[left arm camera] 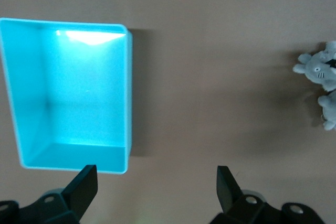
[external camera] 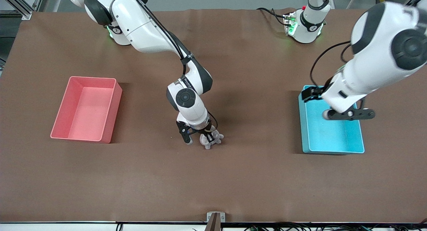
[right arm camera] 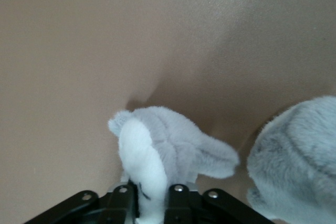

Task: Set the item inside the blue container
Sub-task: 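Open the right gripper on the plush while the left gripper approaches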

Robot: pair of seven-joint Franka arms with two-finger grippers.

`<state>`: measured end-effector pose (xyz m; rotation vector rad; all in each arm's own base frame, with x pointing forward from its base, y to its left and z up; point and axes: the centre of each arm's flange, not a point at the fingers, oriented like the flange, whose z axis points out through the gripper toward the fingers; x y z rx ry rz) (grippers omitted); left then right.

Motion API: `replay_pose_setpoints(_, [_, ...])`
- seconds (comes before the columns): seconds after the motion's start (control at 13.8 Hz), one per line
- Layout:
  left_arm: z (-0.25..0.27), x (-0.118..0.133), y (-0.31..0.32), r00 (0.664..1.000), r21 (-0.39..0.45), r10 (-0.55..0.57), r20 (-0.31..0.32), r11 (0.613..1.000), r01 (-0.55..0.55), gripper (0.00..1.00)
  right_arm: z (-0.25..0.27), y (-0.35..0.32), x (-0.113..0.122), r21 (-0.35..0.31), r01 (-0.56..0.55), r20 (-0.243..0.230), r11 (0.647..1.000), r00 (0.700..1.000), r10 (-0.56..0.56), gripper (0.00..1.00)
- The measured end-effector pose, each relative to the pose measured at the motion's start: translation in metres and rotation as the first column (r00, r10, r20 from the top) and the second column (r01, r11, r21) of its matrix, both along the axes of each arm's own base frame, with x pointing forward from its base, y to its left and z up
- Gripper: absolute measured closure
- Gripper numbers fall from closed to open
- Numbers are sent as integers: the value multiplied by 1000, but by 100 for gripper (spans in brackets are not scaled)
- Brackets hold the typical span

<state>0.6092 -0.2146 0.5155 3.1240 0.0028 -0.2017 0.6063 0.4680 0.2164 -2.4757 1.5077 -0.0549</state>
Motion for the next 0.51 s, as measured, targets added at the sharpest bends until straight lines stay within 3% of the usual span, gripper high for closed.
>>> replay_pose_setpoints(0.36, [-73,7,-67,997,13,73,-18,997,-72,0,20,-7,16,-11,-1,29,1000,1000,1,22])
replay_pose_setpoints(0.51, [-83,8,-76,995,15,103,-15,995,-103,0,40,-17,29,-41,-35,-3,999,999,35,2])
